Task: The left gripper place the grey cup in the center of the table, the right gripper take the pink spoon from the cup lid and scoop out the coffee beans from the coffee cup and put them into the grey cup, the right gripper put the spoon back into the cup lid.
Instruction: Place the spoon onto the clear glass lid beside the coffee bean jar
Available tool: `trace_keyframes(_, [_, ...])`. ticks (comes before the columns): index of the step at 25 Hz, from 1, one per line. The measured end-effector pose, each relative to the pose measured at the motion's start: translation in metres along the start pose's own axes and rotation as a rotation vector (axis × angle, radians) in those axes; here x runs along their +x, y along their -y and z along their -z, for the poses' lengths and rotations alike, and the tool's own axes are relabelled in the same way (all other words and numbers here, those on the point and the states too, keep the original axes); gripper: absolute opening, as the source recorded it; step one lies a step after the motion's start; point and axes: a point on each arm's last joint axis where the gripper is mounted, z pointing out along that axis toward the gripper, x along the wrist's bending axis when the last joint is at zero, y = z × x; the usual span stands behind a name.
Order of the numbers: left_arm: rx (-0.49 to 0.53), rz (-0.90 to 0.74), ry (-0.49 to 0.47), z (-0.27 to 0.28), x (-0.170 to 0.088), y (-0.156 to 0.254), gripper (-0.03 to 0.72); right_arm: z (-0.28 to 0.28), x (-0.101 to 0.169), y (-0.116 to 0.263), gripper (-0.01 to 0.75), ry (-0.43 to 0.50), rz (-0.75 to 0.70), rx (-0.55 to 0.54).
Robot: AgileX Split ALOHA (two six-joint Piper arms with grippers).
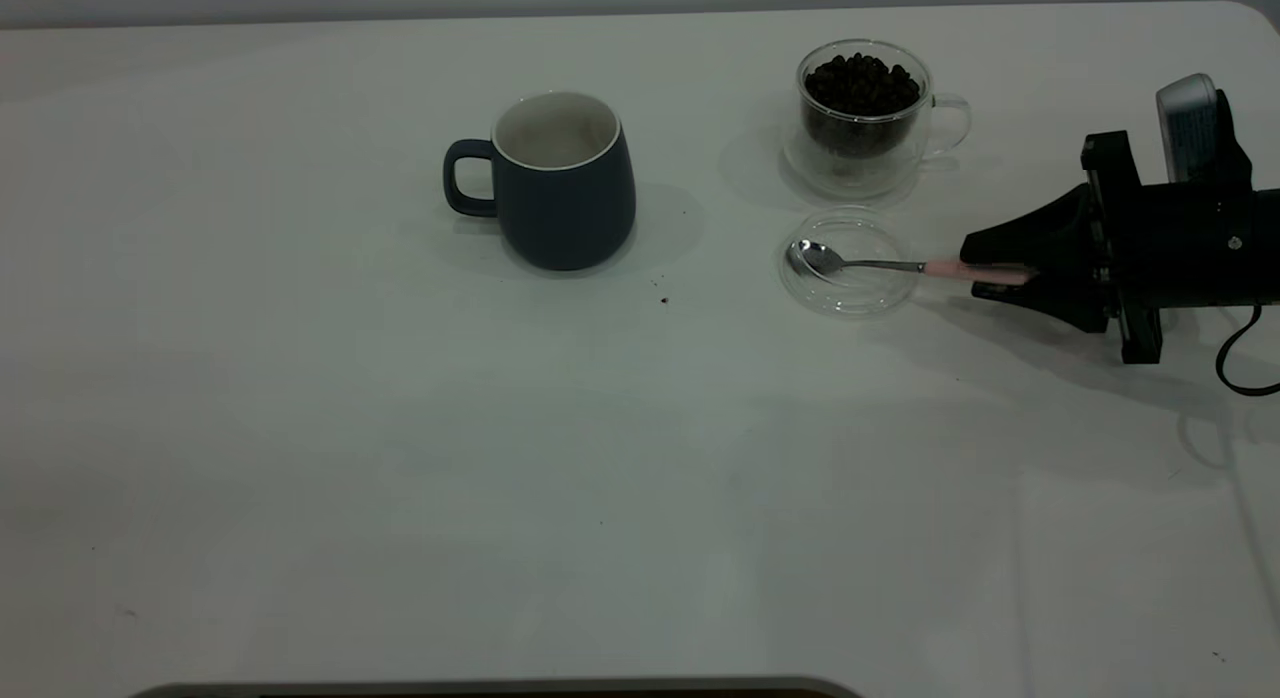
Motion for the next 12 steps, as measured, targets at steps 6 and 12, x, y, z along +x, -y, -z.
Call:
trace_keyframes(6, [0.000, 0.000, 0.000, 0.000, 0.000, 0.000, 0.565, 0.001, -0.001, -0.001, 0.500, 0.003, -0.002, -0.004])
trace_keyframes(12, [0.000, 0.000, 0.000, 0.000, 0.000, 0.000, 0.565, 0.028, -0.005, -0.015, 0.520, 0.051, 0.000, -0.034])
